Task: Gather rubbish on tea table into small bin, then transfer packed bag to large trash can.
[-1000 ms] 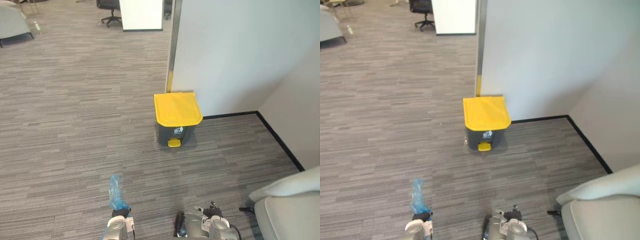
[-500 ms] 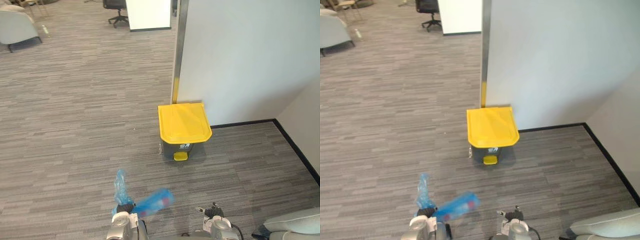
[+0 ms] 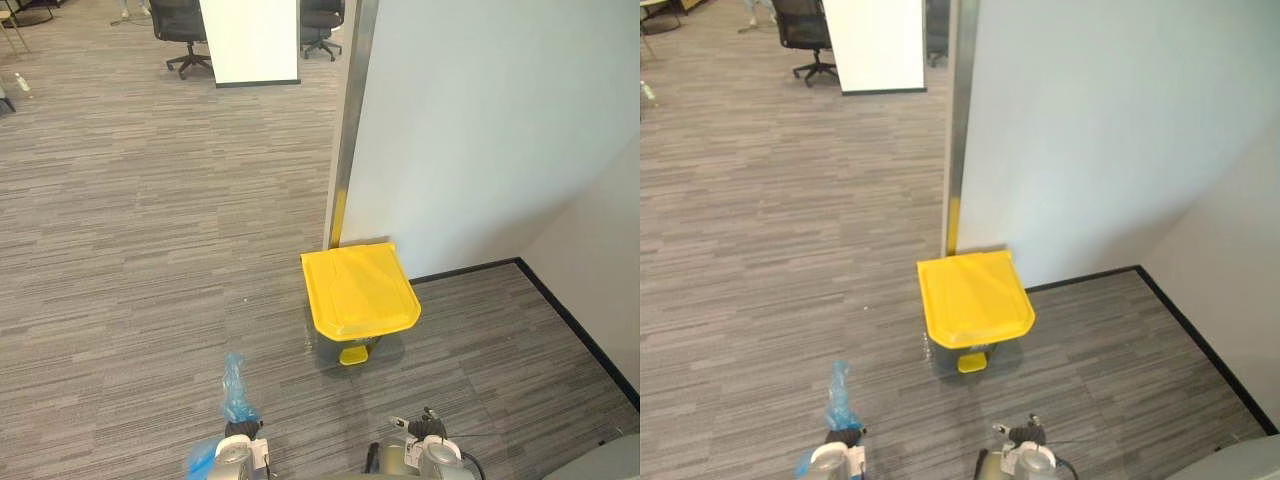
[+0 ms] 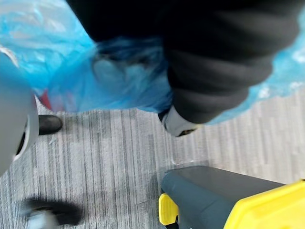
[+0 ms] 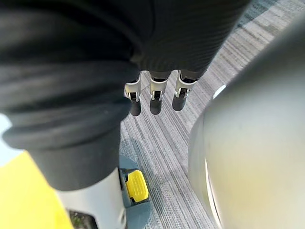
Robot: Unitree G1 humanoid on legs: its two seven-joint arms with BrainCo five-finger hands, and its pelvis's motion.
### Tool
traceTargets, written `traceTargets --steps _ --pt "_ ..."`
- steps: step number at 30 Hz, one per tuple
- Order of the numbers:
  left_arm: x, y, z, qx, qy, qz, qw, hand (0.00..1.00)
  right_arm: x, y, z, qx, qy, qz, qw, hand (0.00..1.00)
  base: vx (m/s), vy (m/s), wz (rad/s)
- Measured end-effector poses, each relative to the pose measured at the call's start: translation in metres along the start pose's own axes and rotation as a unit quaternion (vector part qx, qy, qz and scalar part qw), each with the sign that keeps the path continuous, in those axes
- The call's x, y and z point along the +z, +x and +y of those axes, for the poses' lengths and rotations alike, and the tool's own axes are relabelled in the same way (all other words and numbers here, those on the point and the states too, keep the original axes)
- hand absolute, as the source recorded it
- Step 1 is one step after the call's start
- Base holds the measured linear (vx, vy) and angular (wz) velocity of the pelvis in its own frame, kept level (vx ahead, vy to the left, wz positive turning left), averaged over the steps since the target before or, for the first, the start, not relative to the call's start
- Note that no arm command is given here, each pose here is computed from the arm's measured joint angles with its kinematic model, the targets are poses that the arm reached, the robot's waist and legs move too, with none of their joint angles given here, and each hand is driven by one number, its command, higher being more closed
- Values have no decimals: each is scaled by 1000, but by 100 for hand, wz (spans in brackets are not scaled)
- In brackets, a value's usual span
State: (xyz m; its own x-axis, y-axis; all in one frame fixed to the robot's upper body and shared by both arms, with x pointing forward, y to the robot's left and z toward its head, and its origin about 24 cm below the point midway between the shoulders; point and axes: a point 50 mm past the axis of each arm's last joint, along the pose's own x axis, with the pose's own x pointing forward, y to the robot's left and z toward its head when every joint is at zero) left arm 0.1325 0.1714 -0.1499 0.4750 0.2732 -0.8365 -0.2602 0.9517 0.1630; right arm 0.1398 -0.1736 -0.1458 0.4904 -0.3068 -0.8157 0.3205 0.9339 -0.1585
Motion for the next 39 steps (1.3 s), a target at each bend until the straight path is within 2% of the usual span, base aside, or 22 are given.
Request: traceTargets --steps 2,9,25,36,39 --pt "2 0 -6 -7 -7 2 1000 100 10 4 -6 -11 8 -7 1000 0 347 -158 19" --pt "8 -1 -16 -27 2 -8 1000 100 -1 4 -12 -18 5 11 1000 0 221 -129 31" --pt "1 -1 -11 -21 14 -1 1000 100 -18 -2 -5 -9 6 37 999 0 88 116 -32" --pt "-3 0 -7 -16 18 6 1000 100 -15 1 -13 -19 3 33 999 0 -14 2 -11" --pt "3 2 -4 -9 6 2 1000 100 1 4 -12 -18 6 10 1000 0 -75 25 2"
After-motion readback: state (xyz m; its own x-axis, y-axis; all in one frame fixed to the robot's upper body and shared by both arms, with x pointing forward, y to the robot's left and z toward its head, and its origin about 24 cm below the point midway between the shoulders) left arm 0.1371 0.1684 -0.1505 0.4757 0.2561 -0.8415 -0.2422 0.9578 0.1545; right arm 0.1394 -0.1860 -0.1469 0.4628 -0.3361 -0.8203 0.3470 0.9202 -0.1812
